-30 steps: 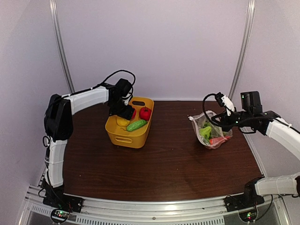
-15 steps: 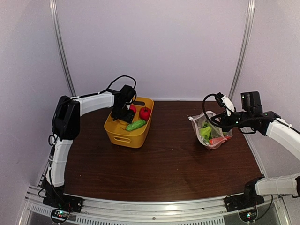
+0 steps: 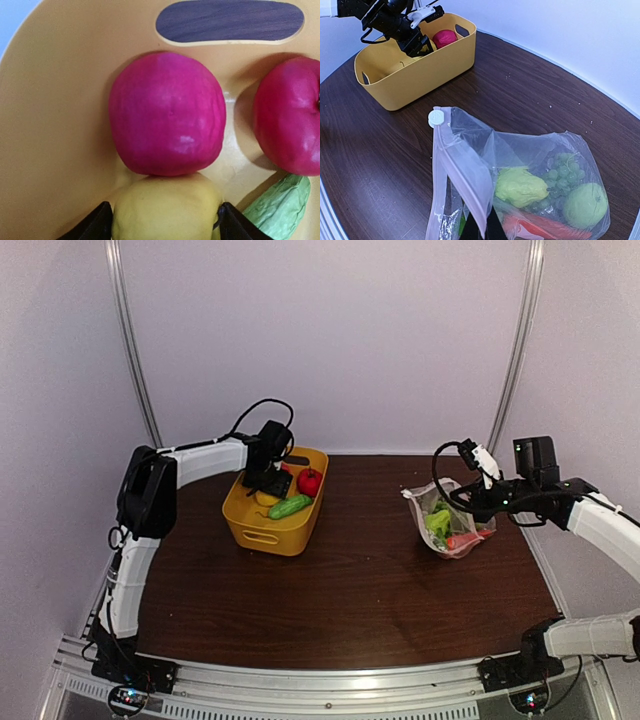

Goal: Place the food in the zip-top bag and seal the zipper
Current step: Pick up the fake fruit from the bin.

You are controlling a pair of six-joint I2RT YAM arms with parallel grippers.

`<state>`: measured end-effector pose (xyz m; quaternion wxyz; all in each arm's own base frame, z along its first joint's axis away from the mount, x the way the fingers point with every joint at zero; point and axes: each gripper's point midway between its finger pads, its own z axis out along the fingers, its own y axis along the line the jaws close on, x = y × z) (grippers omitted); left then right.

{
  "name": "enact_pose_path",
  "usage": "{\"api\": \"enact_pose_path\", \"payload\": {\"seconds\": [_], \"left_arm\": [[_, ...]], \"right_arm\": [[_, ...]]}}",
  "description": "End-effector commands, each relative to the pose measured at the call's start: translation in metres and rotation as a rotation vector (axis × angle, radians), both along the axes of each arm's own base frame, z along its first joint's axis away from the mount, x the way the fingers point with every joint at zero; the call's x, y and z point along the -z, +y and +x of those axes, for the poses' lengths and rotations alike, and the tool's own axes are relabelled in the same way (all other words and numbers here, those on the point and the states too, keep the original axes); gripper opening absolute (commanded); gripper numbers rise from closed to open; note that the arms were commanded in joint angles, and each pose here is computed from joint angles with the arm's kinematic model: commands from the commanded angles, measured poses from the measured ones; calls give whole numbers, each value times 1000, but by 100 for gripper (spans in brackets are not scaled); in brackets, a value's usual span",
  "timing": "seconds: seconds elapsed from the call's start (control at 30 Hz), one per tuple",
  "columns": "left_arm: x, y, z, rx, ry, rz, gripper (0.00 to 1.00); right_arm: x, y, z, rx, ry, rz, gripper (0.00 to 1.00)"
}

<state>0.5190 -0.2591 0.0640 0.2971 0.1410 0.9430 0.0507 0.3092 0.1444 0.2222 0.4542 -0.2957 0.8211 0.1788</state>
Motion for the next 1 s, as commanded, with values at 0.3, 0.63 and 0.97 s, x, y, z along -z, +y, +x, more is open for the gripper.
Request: {"api": "enact_pose_path", "payload": {"seconds": [0.3,0.63,0.97], "left_arm": [[-33,-1,-10,17,-18,-59,61],[-134,-4,-48,40,-147,-151,58],[-240,-153,-157,553,-334,-605,55]], "right_arm": [[-3,-4,1,9,-23,-3,0],[-5,-7,2,23,-25,0,0],[-37,-8,10,34,-10,-13,0]]}}
